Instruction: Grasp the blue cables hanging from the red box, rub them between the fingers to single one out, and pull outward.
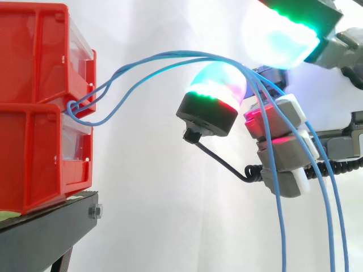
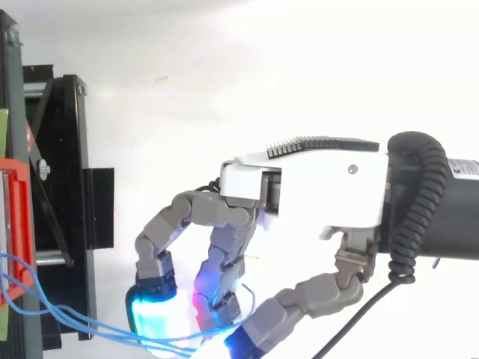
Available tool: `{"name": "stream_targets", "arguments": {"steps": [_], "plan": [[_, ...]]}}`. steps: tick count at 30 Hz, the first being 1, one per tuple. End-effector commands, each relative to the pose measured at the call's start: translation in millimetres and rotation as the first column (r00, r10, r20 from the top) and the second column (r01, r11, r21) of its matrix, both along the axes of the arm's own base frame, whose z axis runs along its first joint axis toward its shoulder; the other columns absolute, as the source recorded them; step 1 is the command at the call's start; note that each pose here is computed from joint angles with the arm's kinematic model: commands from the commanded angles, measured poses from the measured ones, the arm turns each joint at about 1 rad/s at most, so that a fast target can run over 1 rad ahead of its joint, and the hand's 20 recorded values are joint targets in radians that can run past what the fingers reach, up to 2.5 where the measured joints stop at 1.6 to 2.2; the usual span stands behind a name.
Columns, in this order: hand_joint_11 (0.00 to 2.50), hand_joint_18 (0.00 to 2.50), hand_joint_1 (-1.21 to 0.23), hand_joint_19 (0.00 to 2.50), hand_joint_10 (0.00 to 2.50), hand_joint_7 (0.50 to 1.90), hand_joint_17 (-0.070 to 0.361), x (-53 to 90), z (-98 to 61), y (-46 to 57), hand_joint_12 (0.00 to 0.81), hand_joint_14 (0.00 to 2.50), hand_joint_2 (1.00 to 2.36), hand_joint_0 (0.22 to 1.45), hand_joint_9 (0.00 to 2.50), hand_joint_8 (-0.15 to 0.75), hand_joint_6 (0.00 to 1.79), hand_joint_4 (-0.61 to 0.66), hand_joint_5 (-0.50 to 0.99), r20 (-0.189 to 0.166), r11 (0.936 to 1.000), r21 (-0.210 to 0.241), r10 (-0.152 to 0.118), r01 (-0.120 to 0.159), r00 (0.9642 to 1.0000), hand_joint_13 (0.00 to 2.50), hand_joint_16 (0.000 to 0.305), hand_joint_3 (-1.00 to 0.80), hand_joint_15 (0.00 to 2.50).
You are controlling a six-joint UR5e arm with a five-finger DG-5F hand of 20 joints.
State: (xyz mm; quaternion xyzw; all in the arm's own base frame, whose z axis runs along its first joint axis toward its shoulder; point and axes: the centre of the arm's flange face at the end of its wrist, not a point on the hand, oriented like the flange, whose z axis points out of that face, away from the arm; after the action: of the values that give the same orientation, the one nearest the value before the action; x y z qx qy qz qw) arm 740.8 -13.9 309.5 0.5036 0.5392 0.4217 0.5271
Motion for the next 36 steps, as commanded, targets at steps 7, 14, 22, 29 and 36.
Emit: {"name": "stream_targets", "arguments": {"steps": [7,14,22,29,36], "plan": [[0.81,1.11,-0.71,0.72,0.02,1.06,0.115,0.2,-0.9,-0.2,0.396,0.02,1.0,0.59,1.37,0.403,0.91,0.13,-0.08,-0.001,1.0,-0.001,-0.003,0.003,1.0,1.29,0.051,-0.46,0.76],[0.83,1.14,-0.85,0.69,0.02,1.09,0.118,-0.1,0.2,-0.3,0.404,0.02,1.01,0.64,1.36,0.416,0.92,0.15,-0.08,0.0,1.0,0.0,-0.003,0.003,1.0,1.3,0.053,-0.29,0.75],[0.86,1.08,-0.99,0.71,0.02,1.19,0.111,-0.2,0.0,0.0,0.394,0.02,1.01,0.83,1.28,0.378,0.94,0.04,-0.1,-0.001,1.0,0.0,0.0,0.0,1.0,1.27,0.049,-0.33,0.78],[0.85,1.06,-1.0,0.69,0.02,1.16,0.108,-0.6,-0.3,4.1,0.38,0.02,1.0,0.86,1.23,0.354,0.96,-0.06,-0.11,-0.006,1.0,-0.001,0.003,-0.003,1.0,1.23,0.048,-0.5,0.78],[0.85,1.08,-1.03,0.65,0.02,1.03,0.109,-0.9,-0.6,7.3,0.38,0.02,1.0,0.76,1.22,0.352,0.96,0.04,-0.11,-0.008,0.9999,0.01,0.005,-0.005,1.0,1.22,0.048,-0.5,0.77]]}}
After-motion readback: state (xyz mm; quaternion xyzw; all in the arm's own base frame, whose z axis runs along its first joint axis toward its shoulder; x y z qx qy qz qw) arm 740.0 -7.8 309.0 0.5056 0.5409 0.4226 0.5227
